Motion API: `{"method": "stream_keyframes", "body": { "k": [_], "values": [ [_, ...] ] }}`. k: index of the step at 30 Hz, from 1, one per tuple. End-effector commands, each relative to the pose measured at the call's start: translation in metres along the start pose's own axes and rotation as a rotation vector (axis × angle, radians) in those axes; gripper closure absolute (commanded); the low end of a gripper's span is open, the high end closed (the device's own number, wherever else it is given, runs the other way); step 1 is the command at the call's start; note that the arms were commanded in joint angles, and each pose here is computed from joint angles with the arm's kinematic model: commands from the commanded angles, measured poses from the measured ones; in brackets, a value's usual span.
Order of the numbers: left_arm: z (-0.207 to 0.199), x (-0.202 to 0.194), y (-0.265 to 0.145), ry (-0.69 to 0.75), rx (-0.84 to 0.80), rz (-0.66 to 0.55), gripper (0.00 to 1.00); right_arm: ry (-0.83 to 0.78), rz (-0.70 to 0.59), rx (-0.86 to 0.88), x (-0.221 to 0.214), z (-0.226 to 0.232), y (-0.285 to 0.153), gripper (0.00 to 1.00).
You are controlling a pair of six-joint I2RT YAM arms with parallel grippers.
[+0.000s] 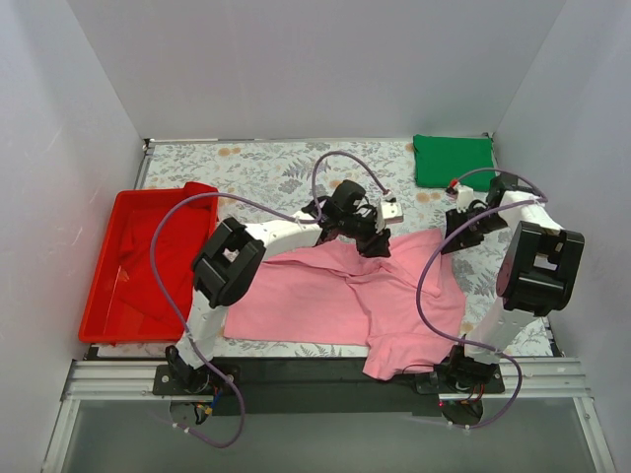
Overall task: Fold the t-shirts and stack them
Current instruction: Fold the tshirt
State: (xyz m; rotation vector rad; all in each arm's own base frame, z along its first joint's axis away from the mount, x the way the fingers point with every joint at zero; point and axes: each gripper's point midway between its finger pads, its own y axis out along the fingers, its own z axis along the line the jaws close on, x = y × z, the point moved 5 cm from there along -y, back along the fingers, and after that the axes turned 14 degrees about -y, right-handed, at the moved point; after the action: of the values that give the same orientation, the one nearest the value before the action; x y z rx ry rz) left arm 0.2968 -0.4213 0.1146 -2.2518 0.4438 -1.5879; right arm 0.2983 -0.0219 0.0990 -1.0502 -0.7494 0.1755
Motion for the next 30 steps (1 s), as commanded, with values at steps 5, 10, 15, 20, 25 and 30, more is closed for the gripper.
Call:
{"method": "stream_keyframes", "body": {
  "k": [5,10,15,20,25,30],
  "values": [
    [0.015,0.007,0.030,-0.140,-0.044,-0.038,0.70,0.030,-0.195,0.057,0.051,-0.009,-0.009,0.68],
    [0.031,-0.007,0.041,-0.169,0.017,-0.028,0.68,0.040,-0.185,0.056,0.051,-0.014,0.003,0.68],
    [0.034,-0.017,0.047,-0.177,0.019,-0.012,0.67,0.062,-0.136,0.039,0.040,-0.023,0.020,0.68],
    [0.022,-0.002,0.042,-0.151,-0.039,-0.051,0.73,0.097,-0.068,0.006,0.025,-0.032,0.033,0.68],
    [0.003,0.009,0.036,-0.072,-0.101,-0.073,0.97,0.095,-0.053,-0.017,0.023,-0.035,0.033,0.68],
    [-0.013,0.006,0.035,-0.036,-0.147,-0.060,1.00,0.094,-0.053,-0.026,0.024,-0.035,0.031,0.68]
  ]
}}
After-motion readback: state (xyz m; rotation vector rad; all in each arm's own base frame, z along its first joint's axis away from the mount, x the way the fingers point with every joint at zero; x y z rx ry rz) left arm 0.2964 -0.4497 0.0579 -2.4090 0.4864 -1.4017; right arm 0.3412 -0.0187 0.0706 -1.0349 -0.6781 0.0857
